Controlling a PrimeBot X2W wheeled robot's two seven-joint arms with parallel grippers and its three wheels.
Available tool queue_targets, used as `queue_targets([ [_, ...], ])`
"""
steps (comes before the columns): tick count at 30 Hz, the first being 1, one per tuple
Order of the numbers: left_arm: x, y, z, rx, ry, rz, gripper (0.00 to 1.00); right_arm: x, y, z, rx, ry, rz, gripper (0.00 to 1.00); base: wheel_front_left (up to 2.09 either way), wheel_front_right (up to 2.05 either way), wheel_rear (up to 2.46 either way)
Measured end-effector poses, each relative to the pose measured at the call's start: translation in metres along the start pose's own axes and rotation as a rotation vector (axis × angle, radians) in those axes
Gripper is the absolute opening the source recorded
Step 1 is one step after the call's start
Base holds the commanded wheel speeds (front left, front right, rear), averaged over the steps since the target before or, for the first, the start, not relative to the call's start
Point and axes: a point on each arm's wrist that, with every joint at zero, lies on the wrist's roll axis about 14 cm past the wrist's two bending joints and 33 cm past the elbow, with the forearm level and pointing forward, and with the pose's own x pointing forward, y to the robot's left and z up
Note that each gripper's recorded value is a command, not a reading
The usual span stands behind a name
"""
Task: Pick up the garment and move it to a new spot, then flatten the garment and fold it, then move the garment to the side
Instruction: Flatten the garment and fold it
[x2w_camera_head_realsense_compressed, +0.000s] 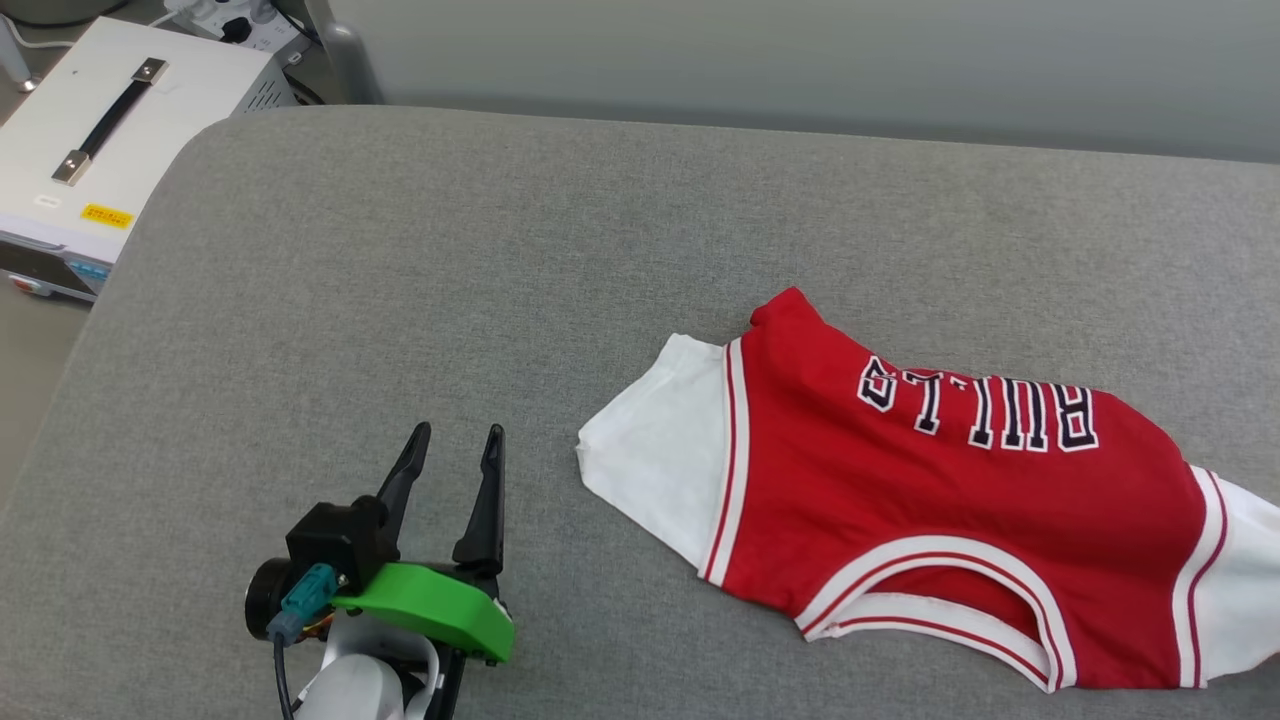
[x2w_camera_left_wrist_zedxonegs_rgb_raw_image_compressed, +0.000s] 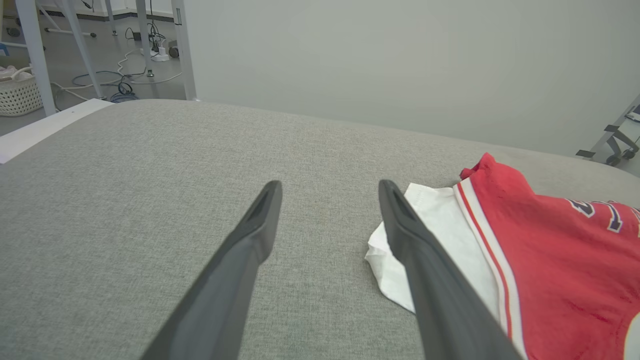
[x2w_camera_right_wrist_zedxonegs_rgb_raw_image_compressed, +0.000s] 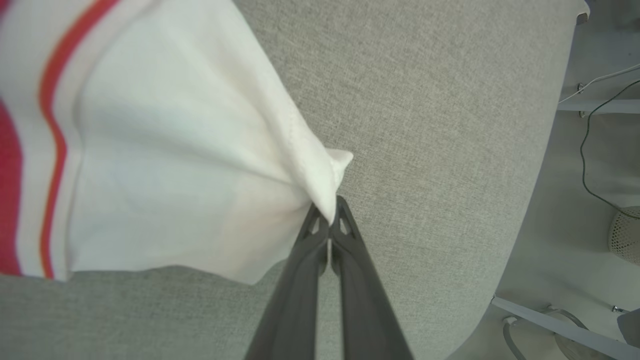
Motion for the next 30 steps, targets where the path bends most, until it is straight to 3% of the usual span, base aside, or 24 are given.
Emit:
queue_targets([
  [2, 0.000, 0.000, -0.003, -0.001, 0.008, 0.001, 1.00, 0.004, -0.004, -0.007, 0.006, 0.015, -0.012, 0.00, 0.00, 0.00, 0.00],
  [4, 0.001, 0.000, -0.004, -0.001, 0.013, 0.001, 1.00, 0.006, -0.006, -0.010, -0.004, 0.001, -0.027, 1.00, 0.00, 0.00, 0.00],
  [9, 0.000, -0.001, -0.003, -0.003, 0.011, -0.002, 1.00, 0.008, -0.002, -0.004, 0.058, -0.082, -0.035, 1.00, 0.00, 0.00, 0.00],
  [10, 0.001, -0.004, 0.001, -0.003, -0.004, -0.010, 1.00, -0.001, -0.009, 0.015, 0.095, -0.199, -0.060, 1.00, 0.00, 0.00, 0.00],
  [15, 0.004, -0.014, 0.010, -0.004, -0.029, -0.040, 1.00, -0.032, -0.027, 0.064, 0.228, -0.510, -0.123, 1.00, 0.00, 0.00, 0.00],
  [22, 0.007, -0.031, 0.019, 0.012, -0.058, -0.095, 1.00, -0.087, -0.019, 0.100, 0.352, -0.892, -0.158, 1.00, 0.00, 0.00, 0.00],
  [25, 0.007, -0.037, 0.017, -0.002, -0.053, -0.112, 1.00, -0.102, -0.003, 0.101, 0.407, -0.986, -0.151, 1.00, 0.00, 0.00, 0.00],
  [30, 0.010, -0.044, 0.011, -0.041, -0.039, -0.129, 1.00, -0.111, 0.018, 0.096, 0.457, -1.029, -0.138, 1.00, 0.00, 0.00, 0.00],
])
